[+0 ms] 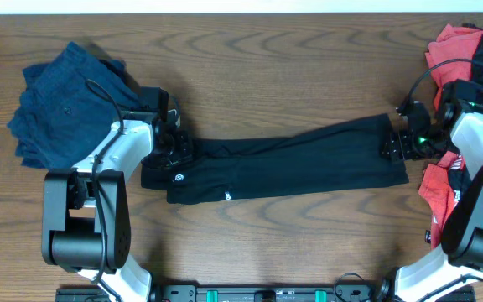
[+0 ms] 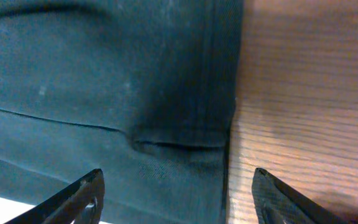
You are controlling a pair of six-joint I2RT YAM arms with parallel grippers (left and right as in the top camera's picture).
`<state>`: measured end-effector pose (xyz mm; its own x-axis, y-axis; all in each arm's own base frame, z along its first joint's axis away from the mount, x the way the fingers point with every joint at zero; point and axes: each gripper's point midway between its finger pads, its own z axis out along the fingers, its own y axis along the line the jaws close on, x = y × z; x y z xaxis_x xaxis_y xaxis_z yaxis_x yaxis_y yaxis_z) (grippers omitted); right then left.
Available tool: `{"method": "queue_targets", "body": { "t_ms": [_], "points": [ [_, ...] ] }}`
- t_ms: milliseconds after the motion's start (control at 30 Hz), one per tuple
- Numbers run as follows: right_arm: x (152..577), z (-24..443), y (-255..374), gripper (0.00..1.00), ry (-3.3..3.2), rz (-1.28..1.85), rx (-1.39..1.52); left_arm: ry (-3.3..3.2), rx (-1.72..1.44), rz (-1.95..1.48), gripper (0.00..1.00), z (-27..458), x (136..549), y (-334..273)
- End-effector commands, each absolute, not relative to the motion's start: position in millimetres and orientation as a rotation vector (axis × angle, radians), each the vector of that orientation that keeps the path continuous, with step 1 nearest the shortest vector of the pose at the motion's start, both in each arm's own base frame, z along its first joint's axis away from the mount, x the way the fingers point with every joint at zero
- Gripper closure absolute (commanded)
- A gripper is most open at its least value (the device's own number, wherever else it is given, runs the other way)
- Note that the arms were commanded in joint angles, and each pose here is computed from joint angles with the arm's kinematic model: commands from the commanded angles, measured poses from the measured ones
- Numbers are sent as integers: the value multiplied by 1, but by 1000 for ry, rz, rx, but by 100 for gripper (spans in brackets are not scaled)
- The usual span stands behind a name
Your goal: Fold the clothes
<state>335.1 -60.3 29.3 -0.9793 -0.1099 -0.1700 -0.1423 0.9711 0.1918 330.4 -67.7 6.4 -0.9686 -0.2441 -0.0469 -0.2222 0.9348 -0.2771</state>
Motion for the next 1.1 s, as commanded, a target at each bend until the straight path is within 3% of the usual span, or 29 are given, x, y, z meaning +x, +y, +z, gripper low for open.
{"method": "queue_targets", "body": {
  "t_ms": [0, 233, 400, 600, 800, 933, 1000, 1067],
  "points": [
    [329, 13, -59, 24, 2999, 340, -226, 3031, -367, -301, 54, -9, 328, -55],
    [326, -13, -61, 23, 3053, 361, -217, 2921, -321, -300, 54, -5, 355, -54],
    [323, -24, -35, 23, 3026, 599, -217, 2878, -308, -299, 54, 0, 366, -51],
    [313, -26, -19, 31, 3025, 733, -281, 2860, -352, -296, 53, 3, 372, -40],
    [312, -26, -18, 55, 3031, 736, -276, 2863, -361, -334, 53, 3, 371, -41],
    [313, -26, -18, 89, 3032, 733, -267, 2858, -347, -385, 48, 7, 371, -47],
    [314, -27, -20, 98, 3034, 717, -267, 2851, -345, -385, 48, 10, 372, -47],
    [316, -28, -24, 99, 3049, 680, -225, 2840, -342, -387, 47, 15, 374, -47]
  ]
}}
